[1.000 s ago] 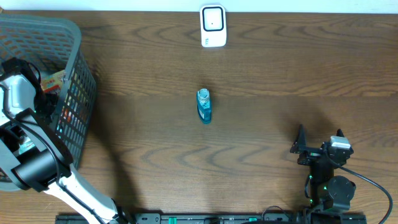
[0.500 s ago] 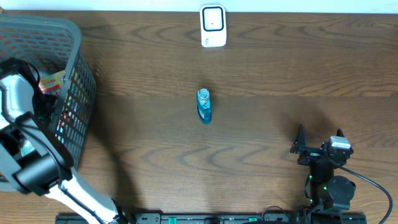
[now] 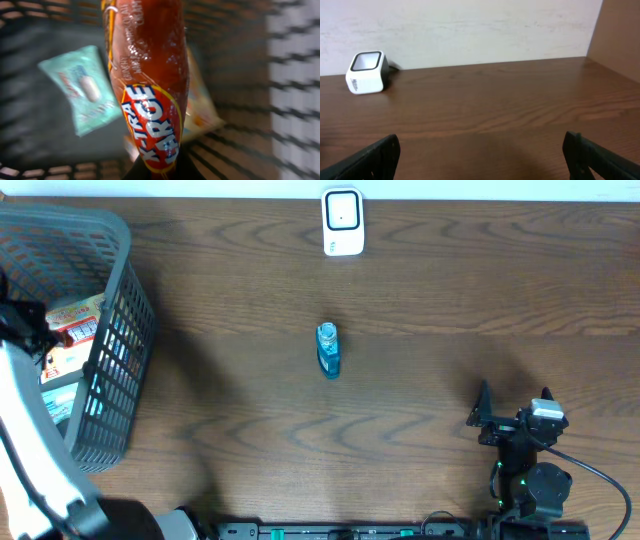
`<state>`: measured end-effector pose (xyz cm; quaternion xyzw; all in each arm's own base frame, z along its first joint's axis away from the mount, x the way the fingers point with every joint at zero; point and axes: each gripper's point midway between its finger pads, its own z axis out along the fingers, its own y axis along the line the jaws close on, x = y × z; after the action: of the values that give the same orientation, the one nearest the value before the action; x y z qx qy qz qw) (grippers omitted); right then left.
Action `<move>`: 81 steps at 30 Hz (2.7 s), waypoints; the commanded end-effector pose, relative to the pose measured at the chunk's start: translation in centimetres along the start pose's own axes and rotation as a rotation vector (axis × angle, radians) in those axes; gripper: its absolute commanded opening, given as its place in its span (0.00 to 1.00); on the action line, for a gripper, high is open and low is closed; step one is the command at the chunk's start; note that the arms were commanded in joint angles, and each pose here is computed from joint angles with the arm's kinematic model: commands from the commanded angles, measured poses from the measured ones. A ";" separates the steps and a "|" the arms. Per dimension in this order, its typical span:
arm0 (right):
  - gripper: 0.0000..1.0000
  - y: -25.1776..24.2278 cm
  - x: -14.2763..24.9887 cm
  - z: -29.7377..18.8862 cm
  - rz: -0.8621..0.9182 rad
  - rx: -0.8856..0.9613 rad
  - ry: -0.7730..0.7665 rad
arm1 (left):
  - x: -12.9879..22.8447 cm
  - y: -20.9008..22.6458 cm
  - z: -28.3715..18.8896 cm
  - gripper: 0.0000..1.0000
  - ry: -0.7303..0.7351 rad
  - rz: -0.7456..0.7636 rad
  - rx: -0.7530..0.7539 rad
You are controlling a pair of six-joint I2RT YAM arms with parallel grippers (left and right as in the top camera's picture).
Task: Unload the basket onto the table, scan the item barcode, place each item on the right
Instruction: 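Reach the left gripper into the basket and grasp the orange snack bar, then carry the orange snack bar past the white scanner with the left gripper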
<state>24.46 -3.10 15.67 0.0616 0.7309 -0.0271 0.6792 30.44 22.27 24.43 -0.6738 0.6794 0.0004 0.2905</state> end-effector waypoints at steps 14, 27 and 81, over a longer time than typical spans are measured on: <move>0.99 -0.2 0.0 0.0 0.000 0.009 -0.001 | 16.8 -10.3 -26.2 0.07 0.222 0.677 1.066; 0.99 -0.2 0.0 0.0 0.000 0.009 -0.001 | 34.7 -10.2 -28.4 0.07 0.411 1.236 1.220; 0.99 -0.2 0.0 0.0 0.000 0.009 -0.001 | 55.3 -3.7 -6.9 0.07 0.275 1.778 0.541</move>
<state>24.46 -3.10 15.67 0.0616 0.7309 -0.0271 0.6792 34.90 -31.77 10.11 0.1895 0.9506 -0.0294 0.2440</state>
